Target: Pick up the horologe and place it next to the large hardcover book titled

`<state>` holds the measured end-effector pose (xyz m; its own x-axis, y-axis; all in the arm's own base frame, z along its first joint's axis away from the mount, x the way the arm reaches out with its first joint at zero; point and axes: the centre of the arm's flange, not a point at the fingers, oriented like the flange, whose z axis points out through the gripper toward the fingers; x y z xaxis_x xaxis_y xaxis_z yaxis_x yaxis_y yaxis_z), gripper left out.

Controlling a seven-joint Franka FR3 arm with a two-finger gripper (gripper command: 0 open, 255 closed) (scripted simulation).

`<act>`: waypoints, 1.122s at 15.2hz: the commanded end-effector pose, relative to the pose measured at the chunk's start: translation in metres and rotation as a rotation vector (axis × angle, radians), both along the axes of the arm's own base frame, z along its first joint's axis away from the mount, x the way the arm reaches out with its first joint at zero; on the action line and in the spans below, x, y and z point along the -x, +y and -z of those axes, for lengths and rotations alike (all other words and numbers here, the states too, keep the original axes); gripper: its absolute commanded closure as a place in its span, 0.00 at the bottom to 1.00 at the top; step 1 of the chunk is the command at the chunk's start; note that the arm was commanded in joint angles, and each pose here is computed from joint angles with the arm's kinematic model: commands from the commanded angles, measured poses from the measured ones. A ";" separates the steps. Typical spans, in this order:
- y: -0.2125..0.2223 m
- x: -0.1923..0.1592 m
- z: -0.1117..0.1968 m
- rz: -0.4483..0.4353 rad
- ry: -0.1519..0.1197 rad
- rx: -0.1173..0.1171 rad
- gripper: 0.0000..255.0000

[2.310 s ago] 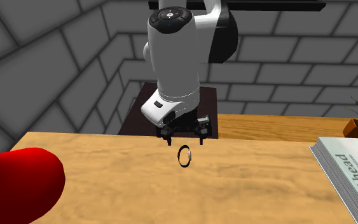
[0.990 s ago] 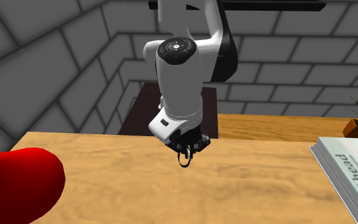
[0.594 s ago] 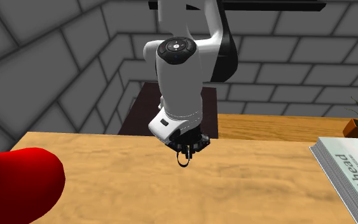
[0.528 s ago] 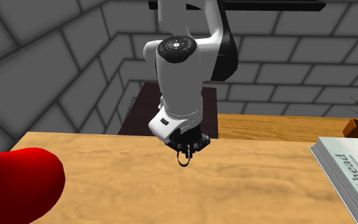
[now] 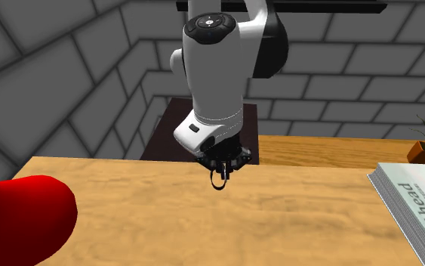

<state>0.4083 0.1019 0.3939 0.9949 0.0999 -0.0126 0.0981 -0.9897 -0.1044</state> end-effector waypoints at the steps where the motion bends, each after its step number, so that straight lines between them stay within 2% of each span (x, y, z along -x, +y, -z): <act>1: 0.000 -0.001 -0.010 0.000 0.001 0.000 1.00; 16: 0.000 -0.001 -0.089 0.000 0.001 0.000 1.00; 17: 0.013 -0.002 -0.089 0.000 0.001 0.000 1.00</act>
